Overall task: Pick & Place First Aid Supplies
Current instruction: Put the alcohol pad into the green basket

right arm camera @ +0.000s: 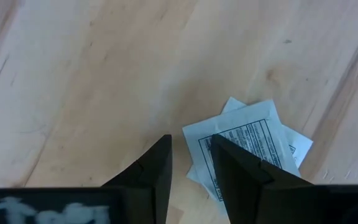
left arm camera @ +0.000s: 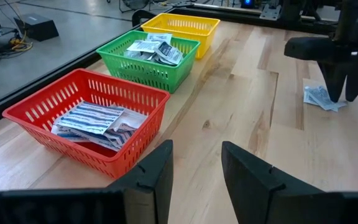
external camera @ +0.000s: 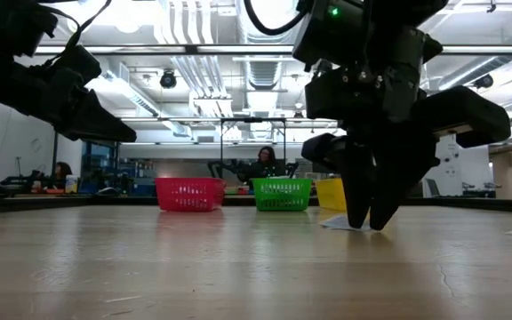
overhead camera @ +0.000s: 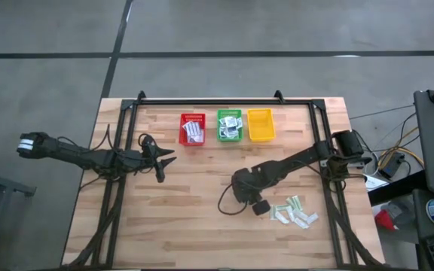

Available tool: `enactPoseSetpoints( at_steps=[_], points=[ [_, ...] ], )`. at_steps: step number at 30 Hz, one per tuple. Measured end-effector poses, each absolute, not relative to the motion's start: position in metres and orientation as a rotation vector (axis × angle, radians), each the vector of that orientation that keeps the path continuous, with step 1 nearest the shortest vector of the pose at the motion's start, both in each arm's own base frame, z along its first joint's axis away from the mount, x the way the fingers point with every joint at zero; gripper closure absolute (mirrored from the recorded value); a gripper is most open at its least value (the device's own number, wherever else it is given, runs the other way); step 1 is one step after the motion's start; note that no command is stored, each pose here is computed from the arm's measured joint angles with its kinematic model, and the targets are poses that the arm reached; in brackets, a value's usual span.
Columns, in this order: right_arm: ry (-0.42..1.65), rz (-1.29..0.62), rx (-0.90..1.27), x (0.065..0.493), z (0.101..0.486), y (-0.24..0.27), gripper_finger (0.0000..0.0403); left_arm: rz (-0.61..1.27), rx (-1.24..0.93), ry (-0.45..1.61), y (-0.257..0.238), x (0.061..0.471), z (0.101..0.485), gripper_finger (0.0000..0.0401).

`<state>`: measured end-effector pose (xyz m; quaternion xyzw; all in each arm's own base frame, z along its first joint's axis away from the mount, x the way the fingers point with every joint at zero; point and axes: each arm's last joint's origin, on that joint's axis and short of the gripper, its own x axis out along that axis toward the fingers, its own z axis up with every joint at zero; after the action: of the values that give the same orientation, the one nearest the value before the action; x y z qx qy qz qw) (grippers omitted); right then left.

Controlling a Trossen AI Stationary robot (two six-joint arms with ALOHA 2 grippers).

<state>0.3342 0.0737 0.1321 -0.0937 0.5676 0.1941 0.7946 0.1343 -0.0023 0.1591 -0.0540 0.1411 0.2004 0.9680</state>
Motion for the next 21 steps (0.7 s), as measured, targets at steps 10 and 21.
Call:
enactPoseSetpoints(
  at_steps=[10,21],
  points=[
    [1.236,0.359,-0.199,0.330,0.127,0.072,0.0344,0.406,-0.109,0.285,-0.002,0.134,0.159,0.0268],
    [1.264,0.293,-0.099,0.325,0.124,0.070,0.0392,0.406,-0.112,0.284,-0.002,0.134,0.159,0.0268]
  ],
)
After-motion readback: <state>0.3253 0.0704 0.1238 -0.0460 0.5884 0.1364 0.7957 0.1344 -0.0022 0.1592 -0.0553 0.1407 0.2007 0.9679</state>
